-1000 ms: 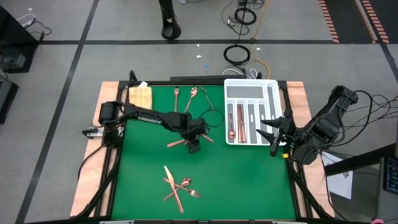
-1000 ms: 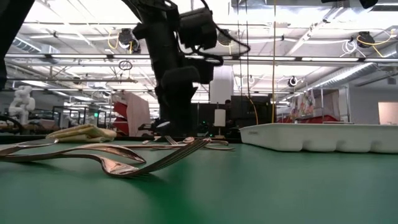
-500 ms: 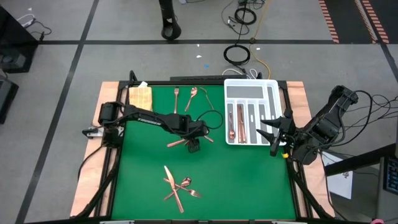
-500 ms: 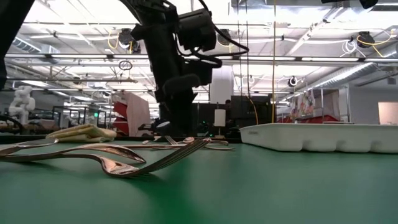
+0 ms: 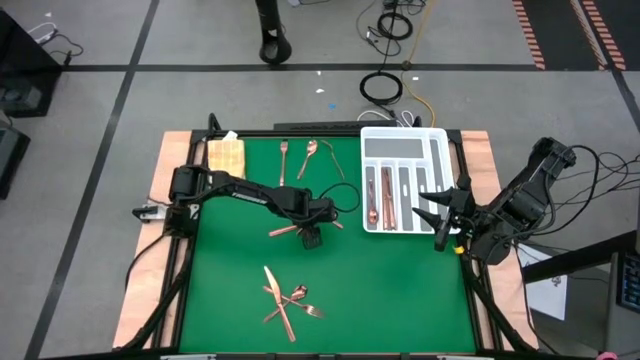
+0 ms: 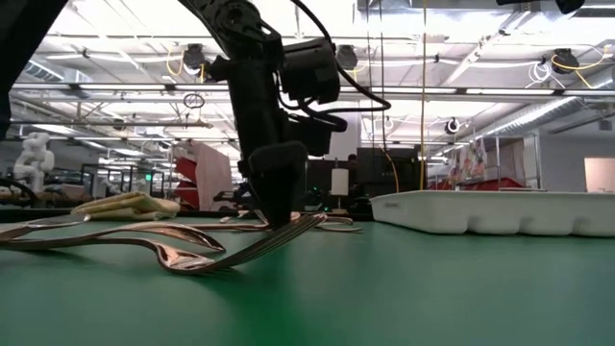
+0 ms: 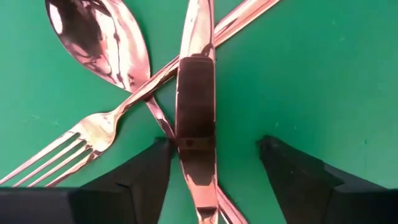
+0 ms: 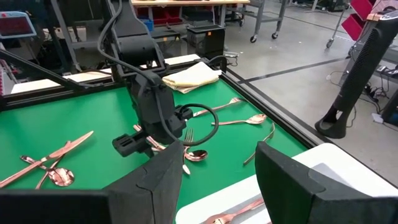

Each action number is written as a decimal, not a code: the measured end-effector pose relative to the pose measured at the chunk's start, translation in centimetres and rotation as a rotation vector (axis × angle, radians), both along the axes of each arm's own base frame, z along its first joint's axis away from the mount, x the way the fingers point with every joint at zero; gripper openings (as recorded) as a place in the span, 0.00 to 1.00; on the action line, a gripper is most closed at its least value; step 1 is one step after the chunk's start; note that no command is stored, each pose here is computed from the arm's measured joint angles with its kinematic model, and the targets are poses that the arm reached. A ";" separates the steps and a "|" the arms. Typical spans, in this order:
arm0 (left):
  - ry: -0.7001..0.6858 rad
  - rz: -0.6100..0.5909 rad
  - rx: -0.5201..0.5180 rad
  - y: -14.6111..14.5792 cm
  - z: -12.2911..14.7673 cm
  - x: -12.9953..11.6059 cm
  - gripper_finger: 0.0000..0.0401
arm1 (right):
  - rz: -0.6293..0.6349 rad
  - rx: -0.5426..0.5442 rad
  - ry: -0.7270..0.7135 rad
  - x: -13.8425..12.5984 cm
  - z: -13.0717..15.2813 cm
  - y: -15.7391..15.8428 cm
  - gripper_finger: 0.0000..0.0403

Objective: Sort silverware
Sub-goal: Put the top gold table knife into the silverware organizer

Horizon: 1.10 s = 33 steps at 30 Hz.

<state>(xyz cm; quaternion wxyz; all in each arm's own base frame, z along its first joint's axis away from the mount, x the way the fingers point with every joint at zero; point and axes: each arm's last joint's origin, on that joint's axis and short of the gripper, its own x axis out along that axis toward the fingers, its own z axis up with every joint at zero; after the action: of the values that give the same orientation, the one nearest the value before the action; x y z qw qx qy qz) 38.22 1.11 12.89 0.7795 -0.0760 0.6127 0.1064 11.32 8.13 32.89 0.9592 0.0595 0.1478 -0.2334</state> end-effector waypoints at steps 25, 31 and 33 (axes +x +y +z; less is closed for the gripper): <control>0.014 0.092 0.045 0.2 1.7 0.3 0.01 | -0.007 0.001 0.005 -0.1 -0.1 -0.1 0.46; -0.004 0.089 0.046 0.2 2.7 0.9 0.00 | -0.007 0.000 0.006 -0.1 -0.1 -0.1 0.46; -0.003 0.089 0.046 0.2 2.7 0.9 0.00 | -0.007 0.000 0.006 -0.1 -0.1 -0.1 0.46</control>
<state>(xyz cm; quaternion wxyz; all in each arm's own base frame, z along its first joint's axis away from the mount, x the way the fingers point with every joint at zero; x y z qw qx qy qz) 39.16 1.32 15.64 0.7765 -0.0856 0.6048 0.1550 11.22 8.02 32.77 0.9579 0.0593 0.1505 -0.2372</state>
